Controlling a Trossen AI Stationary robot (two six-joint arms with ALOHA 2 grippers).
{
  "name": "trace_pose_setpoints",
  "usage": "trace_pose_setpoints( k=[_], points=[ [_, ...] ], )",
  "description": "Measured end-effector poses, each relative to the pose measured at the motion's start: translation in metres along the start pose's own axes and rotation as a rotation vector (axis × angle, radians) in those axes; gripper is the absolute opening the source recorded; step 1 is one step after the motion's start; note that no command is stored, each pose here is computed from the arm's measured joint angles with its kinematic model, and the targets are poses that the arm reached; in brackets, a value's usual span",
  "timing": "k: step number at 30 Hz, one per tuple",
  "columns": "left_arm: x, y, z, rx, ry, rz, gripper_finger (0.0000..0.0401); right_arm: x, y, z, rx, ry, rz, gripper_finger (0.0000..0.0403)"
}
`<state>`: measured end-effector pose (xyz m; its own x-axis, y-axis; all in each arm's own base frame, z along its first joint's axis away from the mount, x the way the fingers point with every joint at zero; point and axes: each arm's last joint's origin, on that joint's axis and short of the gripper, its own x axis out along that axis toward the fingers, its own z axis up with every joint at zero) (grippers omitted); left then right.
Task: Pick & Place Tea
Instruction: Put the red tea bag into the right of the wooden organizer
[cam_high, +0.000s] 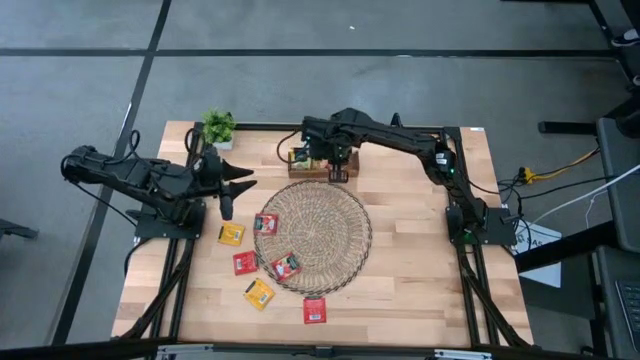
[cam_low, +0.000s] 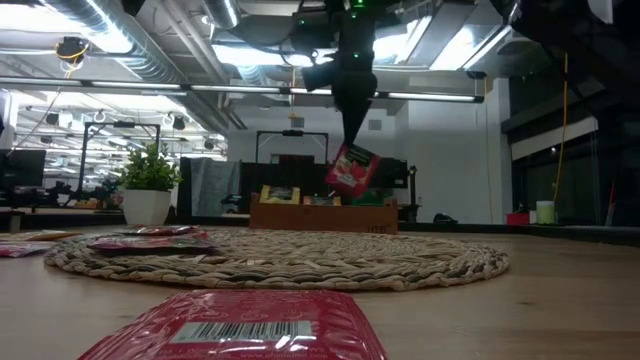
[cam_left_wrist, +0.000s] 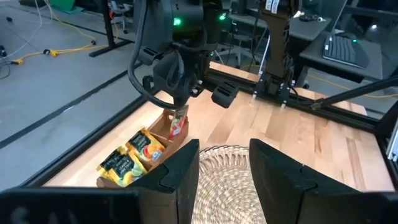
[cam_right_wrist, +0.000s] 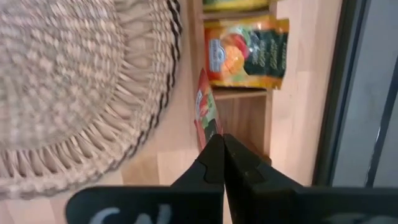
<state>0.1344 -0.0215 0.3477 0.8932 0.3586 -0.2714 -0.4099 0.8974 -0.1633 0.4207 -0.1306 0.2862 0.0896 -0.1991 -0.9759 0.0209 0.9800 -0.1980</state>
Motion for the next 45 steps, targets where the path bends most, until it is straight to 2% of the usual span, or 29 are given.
trace_pose_setpoints(
  k=[26,45],
  points=[
    [-0.002,0.003,0.001,-0.007,-0.026,0.043,0.0136,0.008,-0.041,-0.017,-0.015,0.041,0.0,0.0],
    [-0.002,0.003,0.002,-0.032,-0.034,0.061,0.0136,0.034,-0.041,-0.021,-0.037,0.09,0.02,0.0]
  ],
)
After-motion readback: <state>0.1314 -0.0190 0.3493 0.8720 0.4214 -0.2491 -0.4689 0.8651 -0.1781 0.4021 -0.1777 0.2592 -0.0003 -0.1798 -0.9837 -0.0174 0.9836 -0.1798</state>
